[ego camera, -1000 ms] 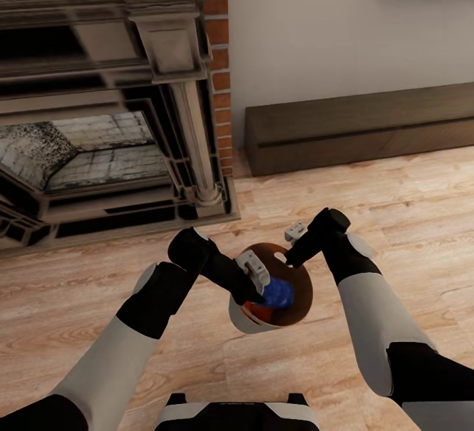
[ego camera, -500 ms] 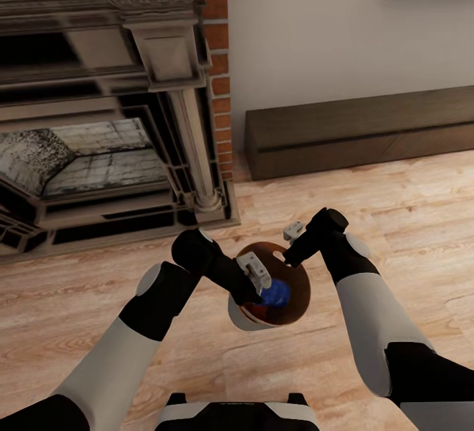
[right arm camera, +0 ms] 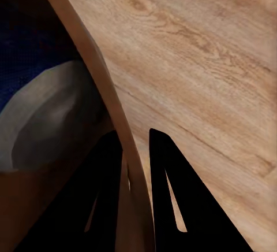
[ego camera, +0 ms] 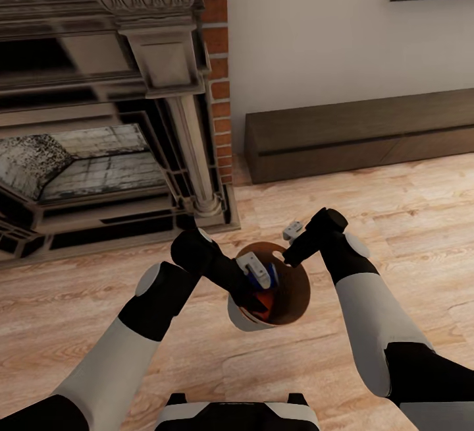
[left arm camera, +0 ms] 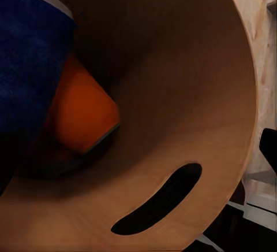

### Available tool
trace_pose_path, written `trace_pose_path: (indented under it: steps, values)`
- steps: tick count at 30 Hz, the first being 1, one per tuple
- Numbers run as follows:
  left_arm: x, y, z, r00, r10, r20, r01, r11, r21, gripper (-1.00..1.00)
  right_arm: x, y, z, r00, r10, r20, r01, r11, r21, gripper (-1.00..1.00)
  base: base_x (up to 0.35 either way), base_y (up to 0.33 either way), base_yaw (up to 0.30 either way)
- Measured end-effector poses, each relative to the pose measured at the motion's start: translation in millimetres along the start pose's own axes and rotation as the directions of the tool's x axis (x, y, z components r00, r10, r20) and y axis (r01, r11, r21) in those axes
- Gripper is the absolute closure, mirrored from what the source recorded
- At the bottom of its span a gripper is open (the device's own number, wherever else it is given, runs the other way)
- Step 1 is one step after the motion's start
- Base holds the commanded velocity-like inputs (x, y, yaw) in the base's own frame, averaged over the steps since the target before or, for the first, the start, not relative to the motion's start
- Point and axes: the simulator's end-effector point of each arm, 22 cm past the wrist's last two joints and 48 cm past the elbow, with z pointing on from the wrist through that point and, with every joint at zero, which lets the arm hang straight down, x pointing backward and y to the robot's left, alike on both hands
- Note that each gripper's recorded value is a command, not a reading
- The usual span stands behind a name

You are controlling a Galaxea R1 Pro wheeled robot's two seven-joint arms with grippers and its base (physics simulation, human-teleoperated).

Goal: Put the three can of soda from the living room inside the tash can in the kitchen.

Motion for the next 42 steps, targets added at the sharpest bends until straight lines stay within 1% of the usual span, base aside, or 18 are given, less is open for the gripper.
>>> trace_pose_path:
  steps: [2, 4, 6, 9, 12, 15, 16, 19, 23, 25, 27, 31, 32, 34, 36, 37, 39, 42]
  values:
    - [0, -3, -7.6, 1.000, 0.007, 0.013, -0.007, 1.000, 0.019, -1.00, 1, 5, -0.4, 1.000, 0.002, -0.003, -0.002, 1.000, -0.026, 1.00, 0.005, 0.000, 0.000]
    - [-9, -10, -20.5, 0.998, 0.040, 0.041, -0.041, 0.999, 0.019, -1.00, -1, 10, -0.9, 1.000, 0.019, 0.009, -0.019, 0.999, -0.048, 1.00, 0.003, 0.000, 0.000]
    - [-15, -15, -32.4, 0.995, 0.064, 0.070, -0.066, 0.998, 0.023, -1.00, 1, 8, 0.9, 1.000, 0.009, 0.002, -0.009, 0.999, -0.044, 1.00, 0.002, 0.000, 0.000]
    - [-5, 0, -47.7, 0.995, 0.063, 0.079, -0.062, 0.998, -0.013, -1.00, 7, 13, 7.7, 1.000, 0.018, -0.017, -0.019, 0.998, -0.067, 1.00, 0.000, 0.000, 0.000]
    - [3, 18, -70.6, 0.991, 0.012, 0.134, -0.011, 1.000, -0.009, -1.00, 11, 15, 11.9, 0.999, 0.019, -0.032, -0.022, 0.997, -0.076, 1.00, 0.000, 0.000, 0.000]
    - [15, 41, -94.1, 0.983, -0.043, 0.177, 0.047, 0.999, -0.021, -1.00, 14, 7, 14.8, 0.999, 0.027, -0.038, -0.029, 0.999, -0.038, 1.00, 0.000, 0.000, 0.000]
    - [18, 46, -98.1, 0.982, -0.051, 0.182, 0.056, 0.998, -0.024, -1.00, 16, 2, 15.2, 0.999, 0.010, -0.045, -0.011, 1.000, -0.017, 1.00, 0.000, 0.000, 0.000]
    - [26, 57, -114.9, 0.973, -0.084, 0.215, 0.090, 0.996, -0.017, -1.00, 14, 2, 16.0, 0.999, 0.026, -0.038, -0.027, 0.999, -0.018, 1.00, 0.000, 0.000, 0.000]
    - [44, 80, -150.8, 0.950, -0.140, 0.278, 0.149, 0.989, -0.010, -1.00, 15, -1, 16.2, 0.999, 0.026, -0.039, -0.026, 1.000, -0.007, 1.00, 0.000, 0.000, 0.000]
    - [56, 96, -179.1, 0.930, -0.173, 0.325, 0.189, 0.982, -0.016, -1.00, 17, -3, 16.0, 0.999, 0.030, -0.038, -0.030, 0.999, -0.008, 1.00, 0.000, 0.000, 0.000]
    - [65, 107, -198.3, 0.914, -0.193, 0.356, 0.216, 0.976, -0.027, -1.00, 18, -4, 15.7, 0.999, 0.035, -0.037, -0.036, 0.999, -0.011, 1.00, 0.000, 0.000, 0.000]
    - [79, 124, -224.3, 0.898, -0.177, 0.403, 0.222, 0.973, -0.068, -1.00, 26, -13, 13.5, 0.998, 0.044, -0.042, -0.044, 0.999, -0.002, 1.00, 0.000, 0.000, 0.000]
    - [83, 131, -234.5, 0.887, -0.178, 0.426, 0.234, 0.969, -0.083, -1.00, 32, -21, 11.0, 0.997, 0.071, -0.043, -0.071, 0.997, -0.001, 1.00, 0.000, 0.000, 0.000]
    - [94, 135, -236.5, 0.877, -0.189, 0.442, 0.251, 0.964, -0.086, -1.00, 42, -36, 7.7, 0.996, 0.078, -0.047, -0.076, 0.997, 0.024, 1.00, 0.000, 0.000, 0.000]
    - [114, 139, -232.1, 0.868, -0.204, 0.452, 0.270, 0.959, -0.085, -1.00, 49, -45, 4.1, 0.992, 0.116, -0.039, -0.116, 0.993, 0.021, 1.00, 0.000, 0.000, 0.000]
    - [128, 144, -232.0, 0.859, -0.216, 0.464, 0.287, 0.954, -0.087, -1.00, 54, -50, 1.7, 0.989, 0.147, -0.033, -0.146, 0.989, 0.017, 1.00, 0.000, 0.000, 0.000]
    - [145, 148, -231.4, 0.847, -0.231, 0.479, 0.309, 0.947, -0.090, -1.00, 64, -63, -2.8, 0.986, 0.163, -0.036, -0.162, 0.986, 0.037, 1.00, 0.000, 0.000, 0.000]
    - [162, 148, -221.2, 0.841, -0.241, 0.485, 0.317, 0.945, -0.081, -1.00, 84, -89, -11.8, 0.982, 0.181, -0.050, -0.177, 0.981, 0.083, 1.00, 0.000, 0.000, 0.000]
